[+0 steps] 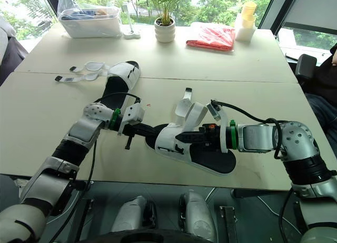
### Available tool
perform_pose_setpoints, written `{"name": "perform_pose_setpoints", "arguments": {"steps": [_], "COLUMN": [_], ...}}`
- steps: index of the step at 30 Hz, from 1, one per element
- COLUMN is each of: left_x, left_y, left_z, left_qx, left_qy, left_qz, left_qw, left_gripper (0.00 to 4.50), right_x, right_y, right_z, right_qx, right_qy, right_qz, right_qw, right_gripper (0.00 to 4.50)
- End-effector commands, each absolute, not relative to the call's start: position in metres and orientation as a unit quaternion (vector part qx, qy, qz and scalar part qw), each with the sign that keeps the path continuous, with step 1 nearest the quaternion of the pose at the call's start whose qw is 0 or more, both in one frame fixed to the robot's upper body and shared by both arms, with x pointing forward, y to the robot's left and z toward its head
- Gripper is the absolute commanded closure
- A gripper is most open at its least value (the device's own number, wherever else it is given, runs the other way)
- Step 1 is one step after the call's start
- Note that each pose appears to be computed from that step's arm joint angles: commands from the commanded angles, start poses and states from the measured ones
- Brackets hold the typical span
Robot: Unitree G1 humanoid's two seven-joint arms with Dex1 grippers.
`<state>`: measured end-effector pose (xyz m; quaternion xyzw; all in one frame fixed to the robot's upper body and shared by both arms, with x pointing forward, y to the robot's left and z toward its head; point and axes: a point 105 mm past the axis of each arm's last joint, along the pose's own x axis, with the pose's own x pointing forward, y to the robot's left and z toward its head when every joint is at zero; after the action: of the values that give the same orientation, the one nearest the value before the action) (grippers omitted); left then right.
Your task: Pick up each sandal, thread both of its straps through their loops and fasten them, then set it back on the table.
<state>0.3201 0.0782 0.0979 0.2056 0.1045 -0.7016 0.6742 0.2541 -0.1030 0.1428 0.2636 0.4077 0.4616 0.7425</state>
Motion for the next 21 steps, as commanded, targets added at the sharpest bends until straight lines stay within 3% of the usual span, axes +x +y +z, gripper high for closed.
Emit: {"name": "perform_pose_setpoints", "arguments": {"steps": [1, 13, 21], "left_x": [0.320, 0.321, 0.321], "left_y": [0.083, 0.084, 0.084], "left_z": [0.091, 0.091, 0.091], "left_qx": [0.211, 0.214, 0.212], "left_qy": [0.119, 0.117, 0.117], "left_qz": [-0.695, -0.693, -0.692], "left_qw": [0.677, 0.679, 0.679], "left_gripper": [4.50, 4.50, 4.50], "right_x": [0.246, 0.245, 0.236], "right_y": [-0.101, -0.095, -0.081], "right_z": [0.137, 0.118, 0.149], "right_qx": [0.250, 0.134, 0.113], "right_qy": [0.426, 0.422, 0.342], "right_qz": [0.464, 0.482, 0.558], "right_qw": [0.735, 0.756, 0.748], "right_gripper": [4.42, 4.42, 4.42]}}
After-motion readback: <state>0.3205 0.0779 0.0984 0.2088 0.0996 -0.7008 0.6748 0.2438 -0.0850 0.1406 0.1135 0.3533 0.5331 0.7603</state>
